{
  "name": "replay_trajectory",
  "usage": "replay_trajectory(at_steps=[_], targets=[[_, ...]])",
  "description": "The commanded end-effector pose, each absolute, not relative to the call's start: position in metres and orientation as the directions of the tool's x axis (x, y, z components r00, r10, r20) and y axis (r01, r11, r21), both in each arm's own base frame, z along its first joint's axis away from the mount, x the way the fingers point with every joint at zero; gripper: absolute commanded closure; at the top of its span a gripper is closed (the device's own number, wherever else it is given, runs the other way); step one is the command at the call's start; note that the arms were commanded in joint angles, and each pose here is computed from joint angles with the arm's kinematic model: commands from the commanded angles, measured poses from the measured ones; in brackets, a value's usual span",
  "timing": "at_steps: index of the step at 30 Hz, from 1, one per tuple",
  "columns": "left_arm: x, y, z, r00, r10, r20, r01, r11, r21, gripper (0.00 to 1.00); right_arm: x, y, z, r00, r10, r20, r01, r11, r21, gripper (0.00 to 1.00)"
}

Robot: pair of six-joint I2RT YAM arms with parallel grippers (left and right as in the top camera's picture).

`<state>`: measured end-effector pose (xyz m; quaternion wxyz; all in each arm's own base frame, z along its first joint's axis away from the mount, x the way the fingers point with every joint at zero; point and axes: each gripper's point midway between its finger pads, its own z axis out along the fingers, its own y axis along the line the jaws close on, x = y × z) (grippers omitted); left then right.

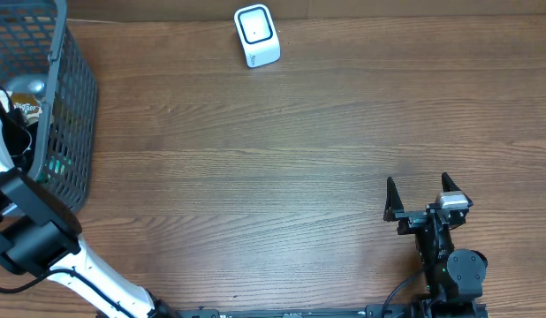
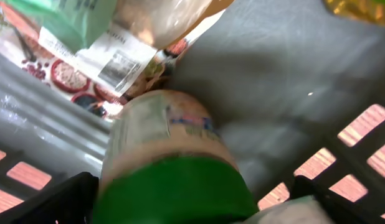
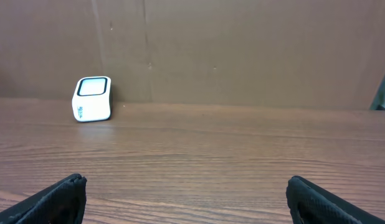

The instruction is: Scan the item barcode

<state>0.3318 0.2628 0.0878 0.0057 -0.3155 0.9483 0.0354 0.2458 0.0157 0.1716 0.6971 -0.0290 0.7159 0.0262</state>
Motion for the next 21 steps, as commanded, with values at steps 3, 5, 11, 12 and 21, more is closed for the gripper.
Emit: replay_trajectory(at_steps=[3, 5, 11, 12, 21], targets=[[0.322, 0.270, 0.099, -0.774, -0.632, -0.042, -0.633, 0.773, 0.035, 0.01, 0.246, 0.014, 0.169, -0.025, 0.002, -1.000, -0.071, 0.997, 0.004, 0.00], [0.317, 0.273, 0.100, -0.761, -0.647, -0.037, -0.648, 0.761, 0.028, 0.01, 0.246, 0.014, 0.170, -0.024, 0.002, -1.000, -0.071, 0.997, 0.004, 0.00], [0.304, 0.280, 0.100, -0.726, -0.688, -0.017, -0.688, 0.725, 0.023, 0.01, 0.246, 0.014, 0.170, -0.024, 0.002, -1.000, -0.071, 0.997, 0.004, 0.00], [0.303, 0.281, 0.099, -0.724, -0.689, -0.017, -0.689, 0.724, 0.023, 0.01, 0.246, 0.014, 0.170, -0.024, 0.002, -1.000, -0.071, 0.997, 0.004, 0.00], [0.306, 0.279, 0.099, -0.721, -0.693, -0.020, -0.693, 0.721, 0.003, 0.09, 0.246, 0.014, 0.170, -0.024, 0.002, -1.000, -0.072, 0.997, 0.004, 0.00]])
